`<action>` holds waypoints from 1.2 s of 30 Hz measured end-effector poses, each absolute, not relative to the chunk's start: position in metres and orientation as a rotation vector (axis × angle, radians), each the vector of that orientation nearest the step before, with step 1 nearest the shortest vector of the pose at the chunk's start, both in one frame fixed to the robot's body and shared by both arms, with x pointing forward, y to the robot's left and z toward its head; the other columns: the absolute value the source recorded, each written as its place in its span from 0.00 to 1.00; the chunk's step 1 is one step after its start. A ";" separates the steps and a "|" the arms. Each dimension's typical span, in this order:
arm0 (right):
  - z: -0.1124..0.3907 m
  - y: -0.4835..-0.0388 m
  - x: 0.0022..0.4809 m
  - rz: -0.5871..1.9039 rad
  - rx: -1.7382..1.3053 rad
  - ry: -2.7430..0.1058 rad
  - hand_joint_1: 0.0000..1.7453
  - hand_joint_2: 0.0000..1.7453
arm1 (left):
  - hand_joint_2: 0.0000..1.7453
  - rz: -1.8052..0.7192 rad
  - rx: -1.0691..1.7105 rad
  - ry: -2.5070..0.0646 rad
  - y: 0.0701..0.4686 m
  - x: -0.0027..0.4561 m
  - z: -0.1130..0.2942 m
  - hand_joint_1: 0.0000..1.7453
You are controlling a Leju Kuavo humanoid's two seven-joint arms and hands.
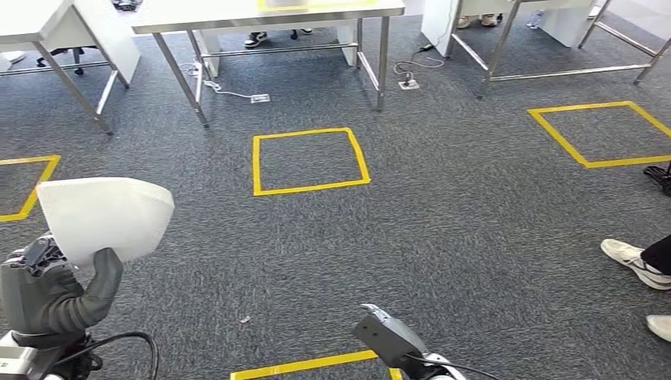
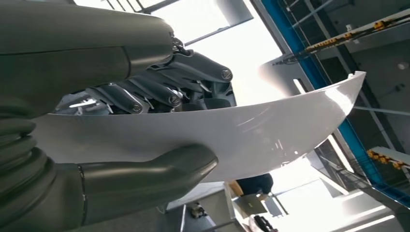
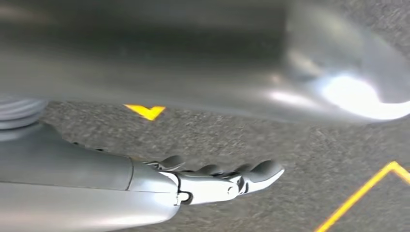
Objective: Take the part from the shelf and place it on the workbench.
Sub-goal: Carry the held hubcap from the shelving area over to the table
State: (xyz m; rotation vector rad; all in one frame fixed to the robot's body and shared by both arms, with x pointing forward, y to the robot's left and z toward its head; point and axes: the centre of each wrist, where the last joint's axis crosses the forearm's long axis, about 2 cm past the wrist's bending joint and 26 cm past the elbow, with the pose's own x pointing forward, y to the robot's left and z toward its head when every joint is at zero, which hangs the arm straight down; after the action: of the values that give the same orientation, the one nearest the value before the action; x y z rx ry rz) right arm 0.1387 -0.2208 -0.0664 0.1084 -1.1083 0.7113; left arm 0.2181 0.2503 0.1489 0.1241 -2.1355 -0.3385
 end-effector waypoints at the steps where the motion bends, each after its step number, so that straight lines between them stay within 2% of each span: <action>1: -0.066 -0.221 0.139 0.710 0.108 -1.108 0.00 0.00 | 1.00 -0.339 0.125 -2.138 0.250 0.219 0.149 1.00; 36: -0.075 -0.229 0.122 0.649 0.084 -1.060 0.00 0.00 | 1.00 -0.330 0.117 -2.137 0.252 0.216 0.147 1.00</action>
State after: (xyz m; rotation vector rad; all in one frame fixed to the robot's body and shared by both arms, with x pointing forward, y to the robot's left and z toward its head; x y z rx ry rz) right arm 0.1222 -0.2294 -0.0749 0.0836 -1.0598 0.6491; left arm 0.2160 0.2521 0.1470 0.1167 -2.1365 -0.3304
